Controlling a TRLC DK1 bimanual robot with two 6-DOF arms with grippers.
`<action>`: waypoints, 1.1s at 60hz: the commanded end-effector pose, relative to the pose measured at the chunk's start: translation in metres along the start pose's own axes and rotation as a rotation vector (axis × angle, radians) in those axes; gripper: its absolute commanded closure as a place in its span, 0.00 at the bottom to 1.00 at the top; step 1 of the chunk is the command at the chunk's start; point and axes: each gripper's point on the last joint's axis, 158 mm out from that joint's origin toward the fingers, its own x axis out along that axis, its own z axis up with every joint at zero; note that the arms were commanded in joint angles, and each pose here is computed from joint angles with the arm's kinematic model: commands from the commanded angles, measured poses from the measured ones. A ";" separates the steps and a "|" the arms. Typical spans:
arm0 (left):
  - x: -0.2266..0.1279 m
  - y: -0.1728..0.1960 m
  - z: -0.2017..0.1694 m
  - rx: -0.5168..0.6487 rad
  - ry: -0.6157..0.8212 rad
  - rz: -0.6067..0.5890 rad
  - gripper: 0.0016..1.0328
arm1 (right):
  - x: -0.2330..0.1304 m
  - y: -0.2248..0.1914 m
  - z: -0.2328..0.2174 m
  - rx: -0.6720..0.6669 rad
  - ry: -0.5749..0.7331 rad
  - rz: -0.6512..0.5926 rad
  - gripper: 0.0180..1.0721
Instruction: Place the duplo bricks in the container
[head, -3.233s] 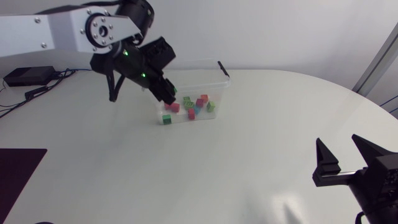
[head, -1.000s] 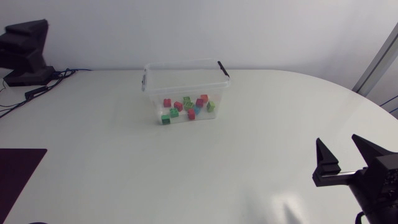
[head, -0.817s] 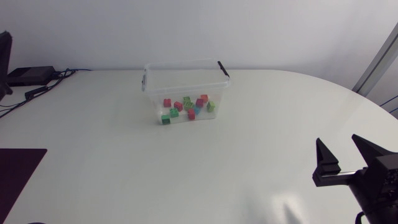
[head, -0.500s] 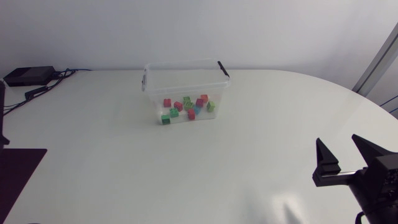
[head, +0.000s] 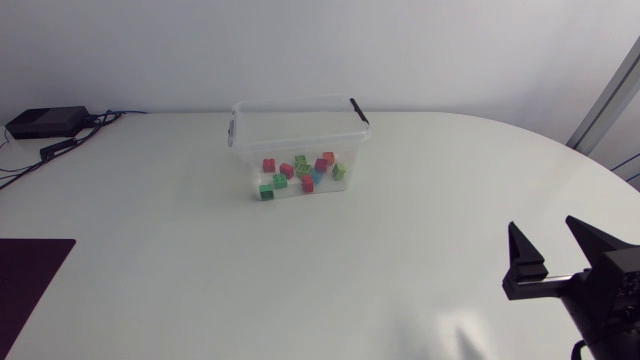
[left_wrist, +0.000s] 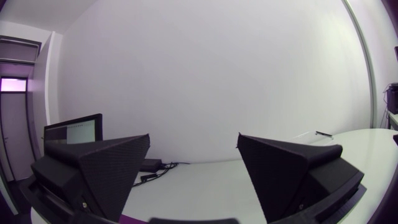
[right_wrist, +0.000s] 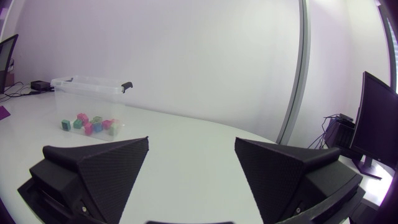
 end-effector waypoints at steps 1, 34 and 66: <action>-0.007 0.012 0.011 -0.035 -0.026 0.047 0.05 | 0.001 0.001 -0.005 -0.019 0.000 0.001 0.05; 0.024 -0.045 -0.073 -0.093 0.069 -0.122 0.04 | 0.001 0.003 -0.005 0.060 -0.002 0.011 0.05; 0.027 -0.094 -0.163 -0.191 0.192 -0.276 0.04 | 0.001 0.007 -0.004 0.159 -0.002 0.023 0.05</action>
